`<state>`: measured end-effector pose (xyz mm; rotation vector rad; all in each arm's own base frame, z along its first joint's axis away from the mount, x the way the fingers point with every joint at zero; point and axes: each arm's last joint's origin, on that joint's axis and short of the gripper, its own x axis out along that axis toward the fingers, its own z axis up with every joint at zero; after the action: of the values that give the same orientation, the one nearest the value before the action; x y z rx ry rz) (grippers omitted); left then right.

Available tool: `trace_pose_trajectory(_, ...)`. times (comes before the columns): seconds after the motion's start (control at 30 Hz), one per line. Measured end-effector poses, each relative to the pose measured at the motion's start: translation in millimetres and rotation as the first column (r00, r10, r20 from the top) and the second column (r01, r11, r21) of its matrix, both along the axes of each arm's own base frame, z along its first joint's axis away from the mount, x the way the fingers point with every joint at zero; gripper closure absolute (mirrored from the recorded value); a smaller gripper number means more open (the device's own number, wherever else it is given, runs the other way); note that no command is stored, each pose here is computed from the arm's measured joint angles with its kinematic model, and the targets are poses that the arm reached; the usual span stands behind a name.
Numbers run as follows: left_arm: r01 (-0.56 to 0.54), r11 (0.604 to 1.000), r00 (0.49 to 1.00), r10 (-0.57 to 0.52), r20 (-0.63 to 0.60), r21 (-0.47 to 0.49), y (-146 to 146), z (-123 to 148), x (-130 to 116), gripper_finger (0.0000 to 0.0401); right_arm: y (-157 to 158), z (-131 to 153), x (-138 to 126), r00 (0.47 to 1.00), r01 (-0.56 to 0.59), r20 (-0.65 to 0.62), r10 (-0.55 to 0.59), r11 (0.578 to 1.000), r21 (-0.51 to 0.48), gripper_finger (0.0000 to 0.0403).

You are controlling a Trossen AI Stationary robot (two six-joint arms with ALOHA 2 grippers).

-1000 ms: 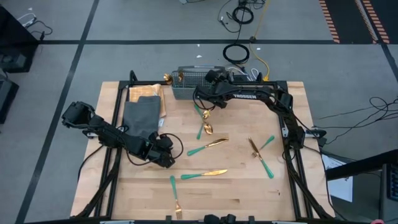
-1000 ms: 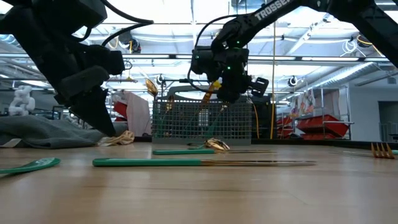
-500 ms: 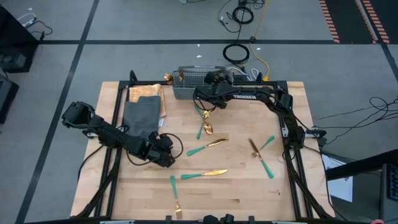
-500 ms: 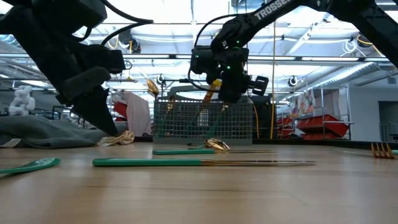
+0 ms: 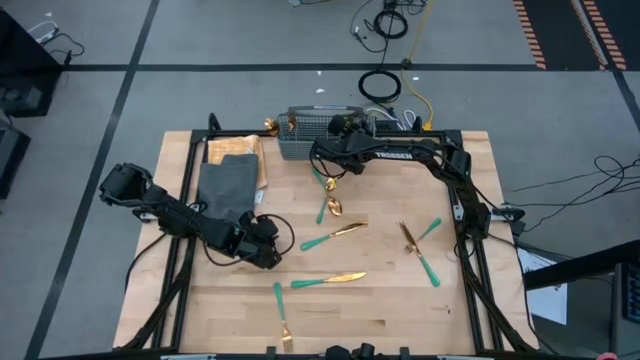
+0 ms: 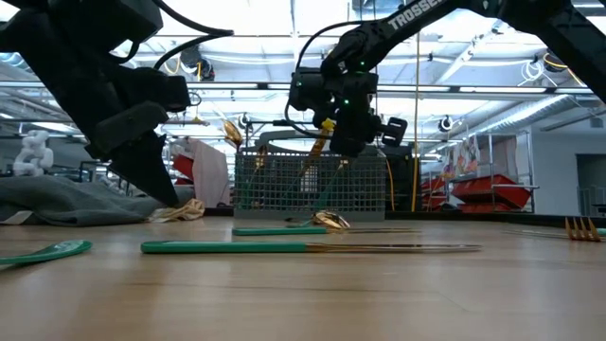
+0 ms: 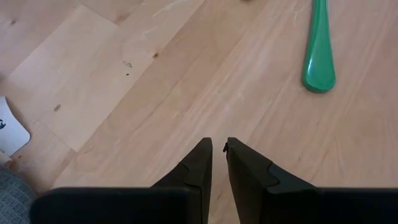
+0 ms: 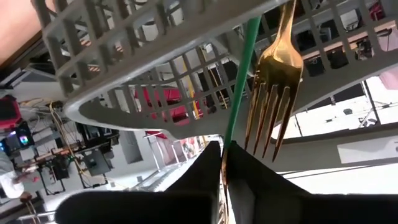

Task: Sort silverware
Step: Put the green fork into the silverware basket, then put the green table knife into the silverware basket

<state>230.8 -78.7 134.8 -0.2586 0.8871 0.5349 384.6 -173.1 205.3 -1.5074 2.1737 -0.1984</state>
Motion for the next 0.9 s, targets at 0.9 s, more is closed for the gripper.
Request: trace_pose_trajectory(0.9,-0.001,1.0,1.0,0.001,-0.003,0.001,0,0,0,0.0343,25,85,-12,0.932,0.039,0.361,0.034,0.98,-0.195,0.0243)
